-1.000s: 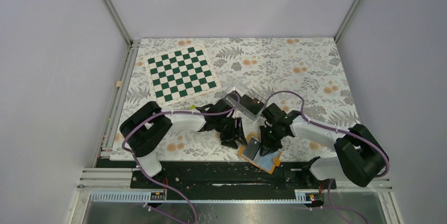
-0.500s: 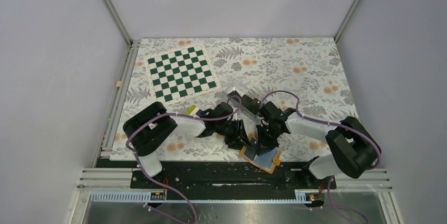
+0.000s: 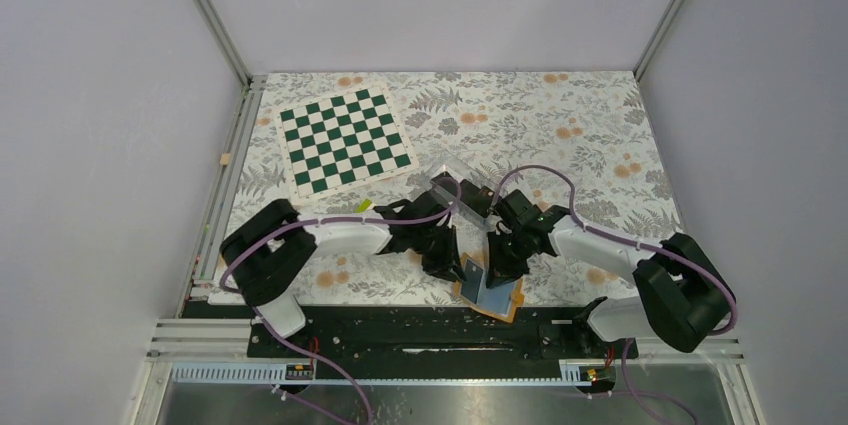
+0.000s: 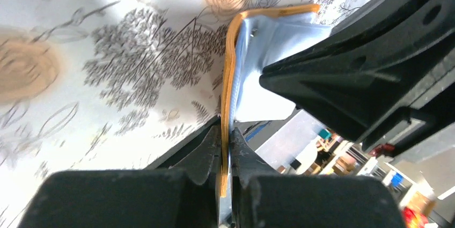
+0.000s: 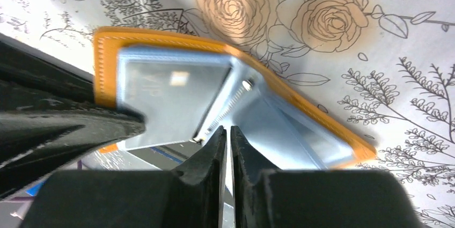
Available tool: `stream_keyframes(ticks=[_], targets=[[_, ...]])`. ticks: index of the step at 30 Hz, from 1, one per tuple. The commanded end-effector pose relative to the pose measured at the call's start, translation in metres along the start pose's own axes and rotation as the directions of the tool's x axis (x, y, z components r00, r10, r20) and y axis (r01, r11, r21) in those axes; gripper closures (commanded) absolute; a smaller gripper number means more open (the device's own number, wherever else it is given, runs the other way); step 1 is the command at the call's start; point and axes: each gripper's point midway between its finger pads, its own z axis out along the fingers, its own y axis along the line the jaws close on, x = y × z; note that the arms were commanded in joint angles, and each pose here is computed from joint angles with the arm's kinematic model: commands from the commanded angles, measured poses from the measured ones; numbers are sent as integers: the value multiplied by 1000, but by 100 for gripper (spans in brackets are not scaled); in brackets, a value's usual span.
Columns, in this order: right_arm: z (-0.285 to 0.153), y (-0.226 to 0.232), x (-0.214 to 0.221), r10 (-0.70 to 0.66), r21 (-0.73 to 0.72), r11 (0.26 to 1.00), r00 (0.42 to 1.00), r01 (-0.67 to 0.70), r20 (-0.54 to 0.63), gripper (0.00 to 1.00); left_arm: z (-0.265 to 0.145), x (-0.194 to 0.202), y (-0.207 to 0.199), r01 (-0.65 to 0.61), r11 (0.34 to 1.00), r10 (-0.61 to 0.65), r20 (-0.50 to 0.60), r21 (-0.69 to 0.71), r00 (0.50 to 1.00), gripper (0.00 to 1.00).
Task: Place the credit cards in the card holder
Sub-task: Close the card holder at the center of the board.
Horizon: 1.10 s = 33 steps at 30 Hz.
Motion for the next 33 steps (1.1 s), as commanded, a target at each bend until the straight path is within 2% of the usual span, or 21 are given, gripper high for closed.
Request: stream_keyframes(ticks=[1,8,11,15,23,25,27,29,33], targets=[[-15,15,-14,-47,-33,998,996,50,70,86,-35,-15,8,-22,992,40,143,-126,989,100],[-1,20,-13,-46,-62,997,999,46,5,85,-82,-25,31,47,960,33,278,-276,960,100],[3,21,-17,-43,-58,997,999,43,6,85,-97,-26,41,52,929,61,289,-367,955,100],[7,23,-25,-43,-53,998,999,44,11,85,-96,-28,47,31,893,89,245,-450,965,100],[13,35,-35,-33,-97,995,999,34,15,85,-91,-34,59,-23,718,156,129,-696,979,100],[13,35,-35,-28,-96,995,999,30,17,85,-89,-36,55,-35,695,171,117,-718,978,100],[12,34,-35,-28,-95,995,999,30,19,84,-80,-36,46,-55,711,178,104,-701,978,100],[11,34,-33,-25,-98,995,1000,27,19,84,-68,-34,34,-76,756,176,89,-650,980,98],[9,35,-30,-17,-104,994,1000,20,21,84,-40,-23,7,-100,873,142,54,-477,988,69]])
